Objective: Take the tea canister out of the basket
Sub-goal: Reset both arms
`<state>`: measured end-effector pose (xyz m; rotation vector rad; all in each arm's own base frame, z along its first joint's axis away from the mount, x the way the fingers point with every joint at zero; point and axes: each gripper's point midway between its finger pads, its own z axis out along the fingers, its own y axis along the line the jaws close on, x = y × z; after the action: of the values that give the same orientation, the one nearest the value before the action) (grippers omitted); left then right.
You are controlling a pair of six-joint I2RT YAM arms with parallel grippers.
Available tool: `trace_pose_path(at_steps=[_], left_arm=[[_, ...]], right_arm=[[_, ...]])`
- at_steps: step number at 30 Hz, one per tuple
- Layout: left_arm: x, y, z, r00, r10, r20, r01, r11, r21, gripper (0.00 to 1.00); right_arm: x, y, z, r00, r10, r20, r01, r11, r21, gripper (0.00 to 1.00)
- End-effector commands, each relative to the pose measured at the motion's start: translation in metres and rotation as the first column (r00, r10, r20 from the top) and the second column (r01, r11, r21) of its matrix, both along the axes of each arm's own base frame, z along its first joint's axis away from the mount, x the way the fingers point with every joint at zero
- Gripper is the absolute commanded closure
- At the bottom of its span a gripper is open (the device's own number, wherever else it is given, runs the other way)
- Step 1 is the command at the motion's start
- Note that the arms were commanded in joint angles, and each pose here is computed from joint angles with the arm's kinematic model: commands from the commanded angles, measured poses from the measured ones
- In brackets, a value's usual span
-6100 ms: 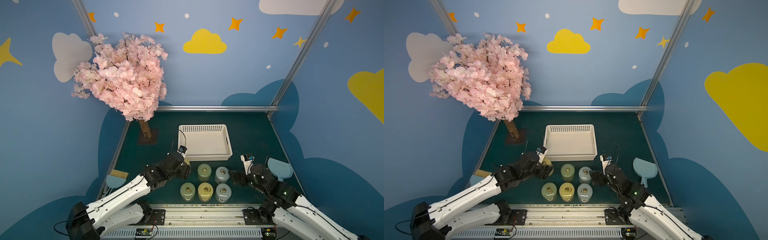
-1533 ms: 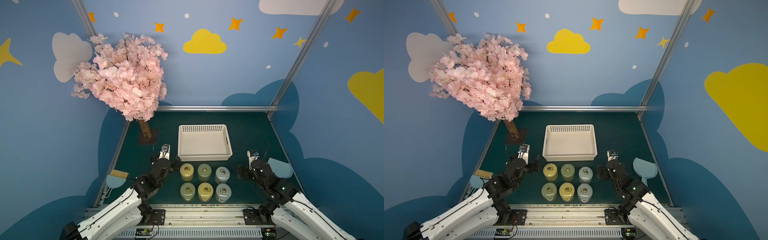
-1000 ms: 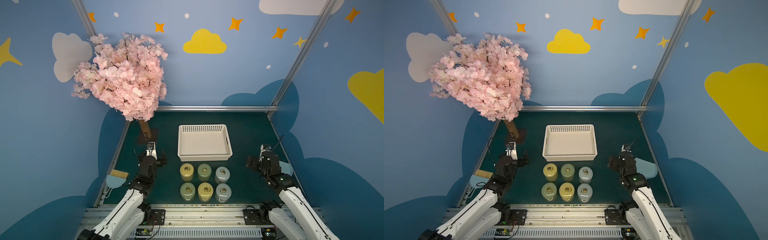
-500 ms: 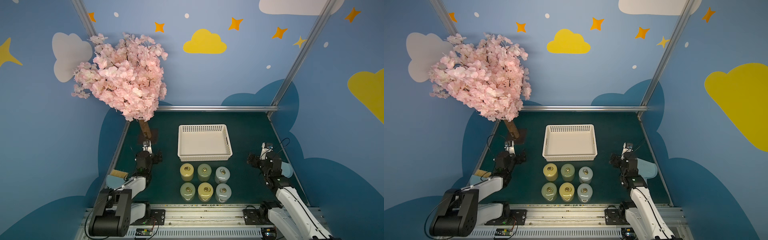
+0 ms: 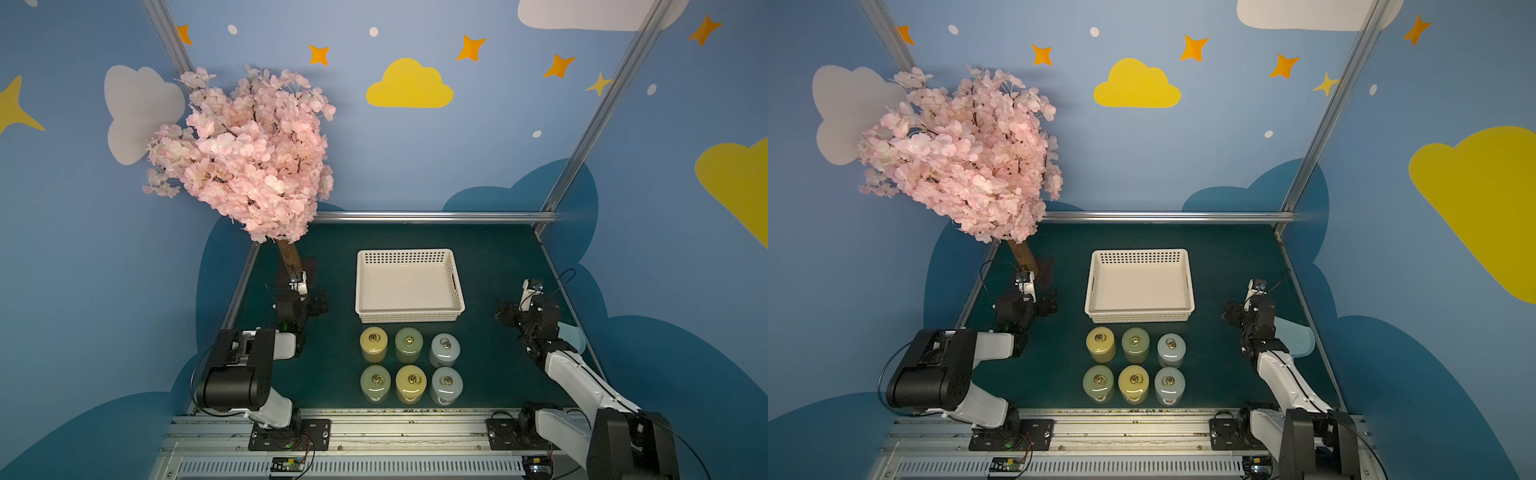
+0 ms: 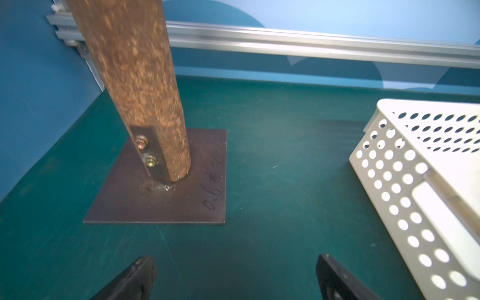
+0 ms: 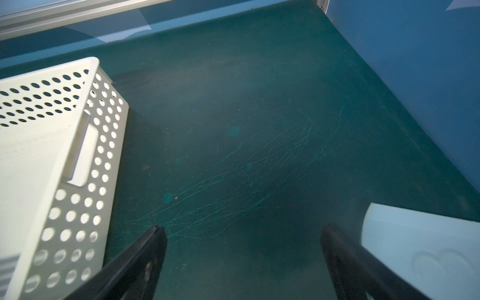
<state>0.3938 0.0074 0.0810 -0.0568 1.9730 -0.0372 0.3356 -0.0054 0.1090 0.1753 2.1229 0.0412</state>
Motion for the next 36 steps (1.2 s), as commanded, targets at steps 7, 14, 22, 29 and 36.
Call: trace_pose_path(at_steps=[7,14,22,29,36], left_arm=[[0.000,-0.004,0.001,1.000,-0.023,-0.006,0.023,1.000,0.017,0.00],[0.000,-0.004,0.001,1.000,-0.024,-0.006,0.024,1.000,0.018,0.00],[0.000,-0.004,0.001,1.000,-0.025,-0.009,0.025,1.000,0.019,0.00],[0.000,-0.004,0.001,1.000,-0.023,-0.008,0.023,1.000,0.019,0.00],[0.000,-0.004,0.001,1.000,-0.023,-0.008,0.023,1.000,0.019,0.00]], right_arm=[[0.047,0.001,0.003,0.994,0.085,0.064,-0.082,0.996,-0.041,0.02],[0.056,0.024,-0.024,0.977,0.199,0.081,-0.192,0.978,-0.083,0.02],[0.058,0.027,-0.023,0.976,0.207,0.062,-0.200,0.974,-0.103,0.02],[0.057,0.027,-0.024,0.978,0.203,0.056,-0.196,0.975,-0.103,0.01],[0.057,0.027,-0.024,0.977,0.203,0.057,-0.197,0.975,-0.104,0.01]])
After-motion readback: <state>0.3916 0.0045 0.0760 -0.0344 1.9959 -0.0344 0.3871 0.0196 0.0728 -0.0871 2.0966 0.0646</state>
